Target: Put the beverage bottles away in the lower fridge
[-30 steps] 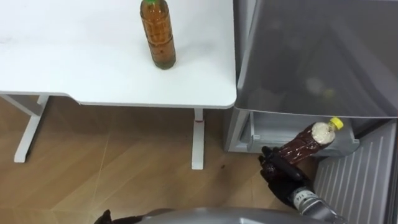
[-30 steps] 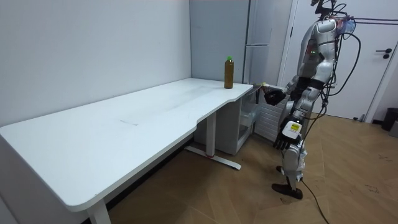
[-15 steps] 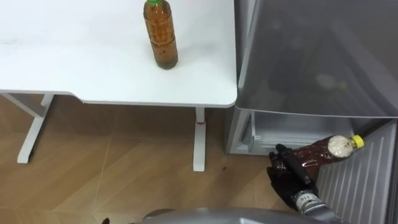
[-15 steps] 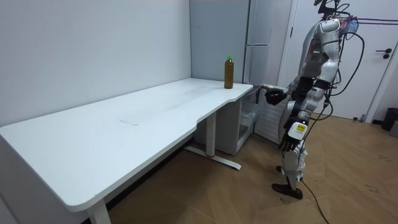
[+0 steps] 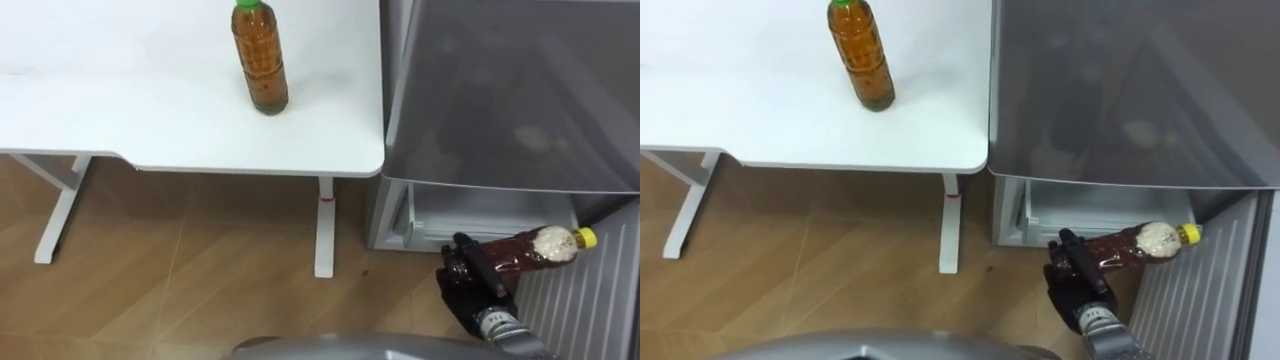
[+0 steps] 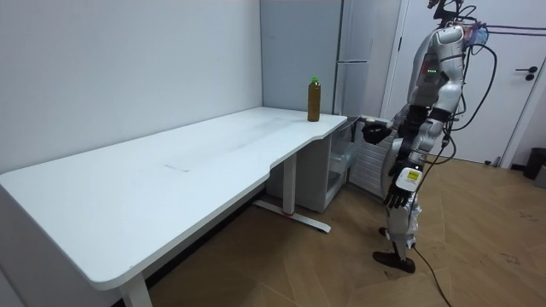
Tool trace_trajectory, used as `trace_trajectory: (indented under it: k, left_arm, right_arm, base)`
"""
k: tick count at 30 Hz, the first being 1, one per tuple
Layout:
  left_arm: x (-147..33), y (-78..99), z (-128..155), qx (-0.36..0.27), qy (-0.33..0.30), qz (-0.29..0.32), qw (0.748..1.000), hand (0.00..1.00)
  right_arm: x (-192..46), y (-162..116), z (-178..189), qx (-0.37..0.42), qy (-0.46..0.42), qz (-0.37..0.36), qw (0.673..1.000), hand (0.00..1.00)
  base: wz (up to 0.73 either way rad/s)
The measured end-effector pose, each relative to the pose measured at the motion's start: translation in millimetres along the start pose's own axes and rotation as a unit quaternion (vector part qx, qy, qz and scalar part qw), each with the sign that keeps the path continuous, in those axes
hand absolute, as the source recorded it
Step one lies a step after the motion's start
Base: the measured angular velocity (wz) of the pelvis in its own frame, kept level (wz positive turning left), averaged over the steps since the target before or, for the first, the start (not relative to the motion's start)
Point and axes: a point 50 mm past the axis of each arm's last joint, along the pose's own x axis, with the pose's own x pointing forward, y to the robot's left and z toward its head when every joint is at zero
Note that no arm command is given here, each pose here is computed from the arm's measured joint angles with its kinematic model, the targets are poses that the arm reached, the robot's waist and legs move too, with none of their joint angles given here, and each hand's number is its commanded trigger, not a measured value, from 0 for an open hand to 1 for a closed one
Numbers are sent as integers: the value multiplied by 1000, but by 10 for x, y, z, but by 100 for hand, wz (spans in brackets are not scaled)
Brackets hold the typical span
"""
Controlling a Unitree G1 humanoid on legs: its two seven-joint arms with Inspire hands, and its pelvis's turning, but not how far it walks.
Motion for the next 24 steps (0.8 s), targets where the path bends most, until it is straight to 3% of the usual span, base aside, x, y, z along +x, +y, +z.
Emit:
trace_trajectory:
  k: [5,15,24]
  left_arm:
    - [8,-9,14,24,5,-1,1000,0]
    - [70,-175,316,62,-25,-28,997,0]
    - [112,-272,581,93,-45,-33,994,0]
  right_arm:
    - [55,114,44,12,-7,4,1000,100]
    - [329,763,364,65,-55,49,995,100]
    - [416,932,451,94,-62,28,993,100]
  base:
    - [2]
    - [9]
    - [2]
